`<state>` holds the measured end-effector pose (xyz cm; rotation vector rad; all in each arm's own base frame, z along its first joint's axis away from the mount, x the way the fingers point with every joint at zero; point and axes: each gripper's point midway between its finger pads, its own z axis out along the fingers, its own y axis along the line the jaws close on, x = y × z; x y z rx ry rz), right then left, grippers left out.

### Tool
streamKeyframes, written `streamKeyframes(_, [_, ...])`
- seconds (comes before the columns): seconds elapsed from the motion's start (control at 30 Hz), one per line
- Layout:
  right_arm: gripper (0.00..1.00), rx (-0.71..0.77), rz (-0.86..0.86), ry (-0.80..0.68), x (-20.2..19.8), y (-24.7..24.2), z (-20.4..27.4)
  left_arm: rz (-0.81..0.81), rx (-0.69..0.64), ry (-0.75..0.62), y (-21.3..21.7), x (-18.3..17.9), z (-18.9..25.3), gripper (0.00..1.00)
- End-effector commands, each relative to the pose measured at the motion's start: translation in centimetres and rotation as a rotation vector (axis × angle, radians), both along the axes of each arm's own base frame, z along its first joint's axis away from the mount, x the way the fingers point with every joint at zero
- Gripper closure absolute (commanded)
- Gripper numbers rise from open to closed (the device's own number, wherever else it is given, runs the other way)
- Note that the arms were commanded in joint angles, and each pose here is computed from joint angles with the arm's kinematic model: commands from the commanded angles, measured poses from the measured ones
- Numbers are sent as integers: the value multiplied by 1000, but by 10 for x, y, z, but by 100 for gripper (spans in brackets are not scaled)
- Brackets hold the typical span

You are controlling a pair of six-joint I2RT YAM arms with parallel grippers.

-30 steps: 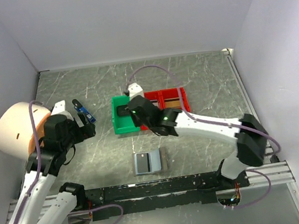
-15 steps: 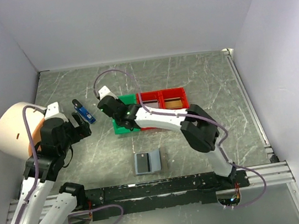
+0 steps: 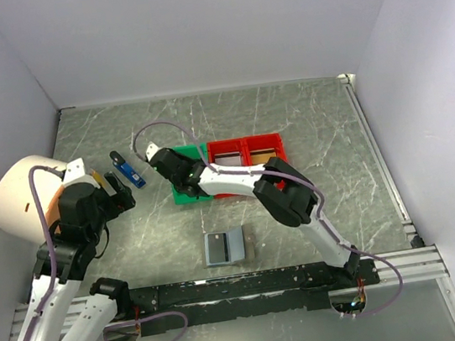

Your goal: Take the credit cards out of the card holder

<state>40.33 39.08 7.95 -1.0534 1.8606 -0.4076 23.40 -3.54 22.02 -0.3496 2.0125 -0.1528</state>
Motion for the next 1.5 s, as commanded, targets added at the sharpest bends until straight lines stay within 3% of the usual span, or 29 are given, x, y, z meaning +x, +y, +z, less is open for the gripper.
streamKeyframes(0.0, [100, -82, 41, -54, 20, -1, -6, 27, 2, -17, 5, 1, 9, 1])
streamKeyframes(0.37, [88, -114, 92, -5, 23, -2, -34, 23, 3, -17, 4, 1, 9, 1])
streamKeyframes(0.5, [68, -79, 104, 29, 20, -2, -34, 19, 5, -10, 4, 2, 7, 1])
streamKeyframes(0.6, [60, -62, 104, 41, 20, -2, -32, 16, 4, -12, 3, 2, 8, 1])
streamKeyframes(1.03, [47, 34, 97, 118, 21, 3, -25, 9, 5, -8, 2, 3, 6, 1])
streamKeyframes(1.47, [37, -20, 63, 116, 19, -12, -28, 1, 5, -2, 0, 4, 4, 1])
